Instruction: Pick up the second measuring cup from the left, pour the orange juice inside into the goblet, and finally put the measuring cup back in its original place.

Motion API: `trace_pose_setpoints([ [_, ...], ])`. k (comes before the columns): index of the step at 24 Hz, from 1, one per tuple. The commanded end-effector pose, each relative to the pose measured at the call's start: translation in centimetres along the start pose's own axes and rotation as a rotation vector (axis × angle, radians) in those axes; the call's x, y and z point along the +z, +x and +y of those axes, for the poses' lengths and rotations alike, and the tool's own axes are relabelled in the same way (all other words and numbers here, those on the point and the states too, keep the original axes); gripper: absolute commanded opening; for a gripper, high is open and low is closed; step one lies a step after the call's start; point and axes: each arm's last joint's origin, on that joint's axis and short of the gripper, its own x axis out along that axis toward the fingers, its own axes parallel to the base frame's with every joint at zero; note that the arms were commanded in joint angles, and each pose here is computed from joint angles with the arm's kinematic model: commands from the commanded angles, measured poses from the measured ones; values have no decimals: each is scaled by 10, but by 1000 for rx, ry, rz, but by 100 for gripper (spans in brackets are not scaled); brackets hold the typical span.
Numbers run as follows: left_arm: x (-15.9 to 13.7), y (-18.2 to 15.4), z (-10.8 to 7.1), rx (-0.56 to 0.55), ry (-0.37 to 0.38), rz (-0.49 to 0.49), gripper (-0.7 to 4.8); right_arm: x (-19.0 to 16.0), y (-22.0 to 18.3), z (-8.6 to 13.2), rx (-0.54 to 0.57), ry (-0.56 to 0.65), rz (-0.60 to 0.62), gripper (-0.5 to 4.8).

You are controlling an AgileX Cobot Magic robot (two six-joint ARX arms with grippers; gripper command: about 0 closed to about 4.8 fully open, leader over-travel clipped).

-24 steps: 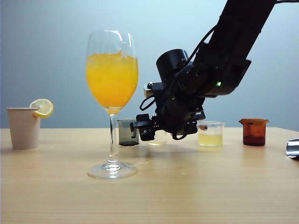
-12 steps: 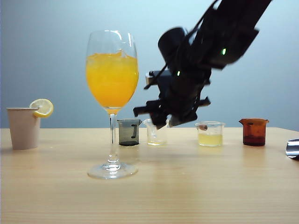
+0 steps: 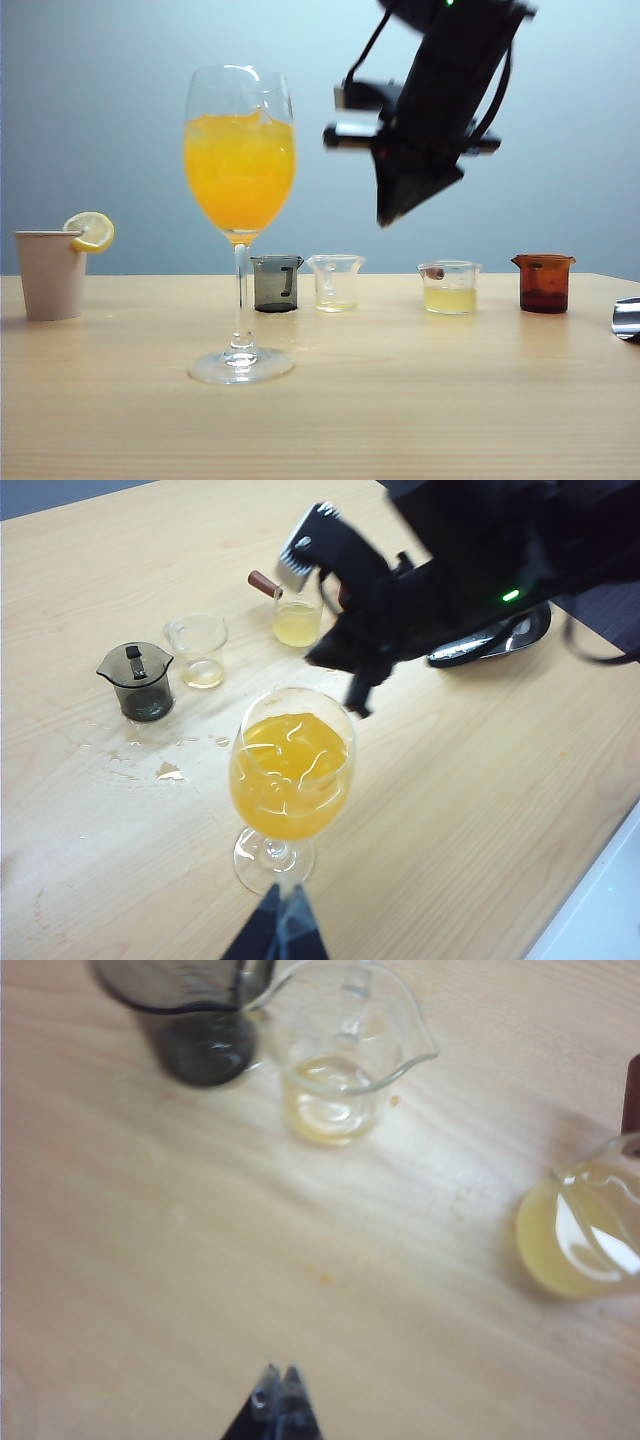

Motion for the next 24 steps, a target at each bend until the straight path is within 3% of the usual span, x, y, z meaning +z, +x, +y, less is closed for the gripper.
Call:
trace_pose_setpoints([
  [1, 3, -4, -1, 7, -21, -30, -6, 4, -37, -3, 31, 1, -32, -5],
  [9, 4, -9, 0, 75, -9, -74, -6, 1, -135, -13, 64, -21, -201, -5],
  [14, -2, -15, 0, 117, -5, -126, -5, -26, -178, -19, 71, -27, -326, -5],
  [20, -42, -7, 3, 149, 23, -291, -6, -83, -191, -23, 71, -9, -569, -5],
  [24, -65, -1, 6, 203, 27, -358, -6, -106, -188, -24, 55, 3, -646, -5],
])
